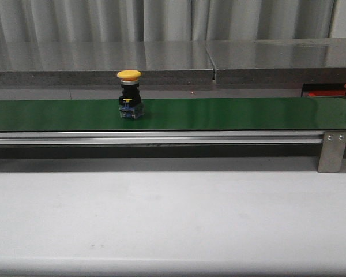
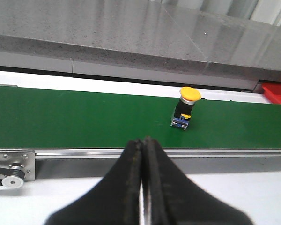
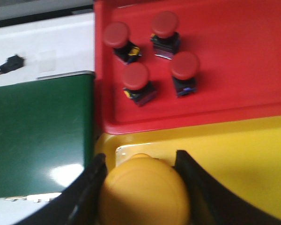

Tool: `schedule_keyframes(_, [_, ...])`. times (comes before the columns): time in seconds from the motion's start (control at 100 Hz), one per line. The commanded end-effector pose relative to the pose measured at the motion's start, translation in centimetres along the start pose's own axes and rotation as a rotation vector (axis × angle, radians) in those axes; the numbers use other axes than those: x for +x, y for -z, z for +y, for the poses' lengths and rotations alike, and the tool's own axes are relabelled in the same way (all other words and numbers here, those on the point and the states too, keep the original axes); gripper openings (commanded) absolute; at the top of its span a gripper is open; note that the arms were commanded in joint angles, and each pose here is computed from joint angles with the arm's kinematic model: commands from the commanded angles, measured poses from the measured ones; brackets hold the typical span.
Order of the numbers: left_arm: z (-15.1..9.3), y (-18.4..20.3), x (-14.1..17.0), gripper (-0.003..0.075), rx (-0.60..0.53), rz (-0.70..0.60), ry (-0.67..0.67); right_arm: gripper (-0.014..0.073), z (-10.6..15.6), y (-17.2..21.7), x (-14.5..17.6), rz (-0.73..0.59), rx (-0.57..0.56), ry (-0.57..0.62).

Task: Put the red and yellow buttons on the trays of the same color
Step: 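Move the yellow button into the yellow tray and open the right gripper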

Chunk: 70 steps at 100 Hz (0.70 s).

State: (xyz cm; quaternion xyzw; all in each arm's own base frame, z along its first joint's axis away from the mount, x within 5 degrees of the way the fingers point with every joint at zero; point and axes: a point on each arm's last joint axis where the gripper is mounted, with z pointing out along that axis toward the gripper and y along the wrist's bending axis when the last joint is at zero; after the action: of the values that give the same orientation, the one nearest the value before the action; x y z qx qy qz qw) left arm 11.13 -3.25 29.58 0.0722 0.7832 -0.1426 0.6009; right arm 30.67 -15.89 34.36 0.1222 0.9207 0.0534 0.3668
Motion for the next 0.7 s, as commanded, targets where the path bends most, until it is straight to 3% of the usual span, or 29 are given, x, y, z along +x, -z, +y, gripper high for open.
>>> schedule_keyframes(0.0, [0.0,0.3,-1.4,-0.0019,-0.014,-0.08,0.013,0.0257,-1.0,0.8,-0.6,-0.11,0.052,-0.038])
schedule_keyframes(0.69, [0.0,0.3,-1.4,-0.0019,-0.014,-0.08,0.013,0.0257,-5.8,-10.0,2.8,0.043,0.099,-0.129])
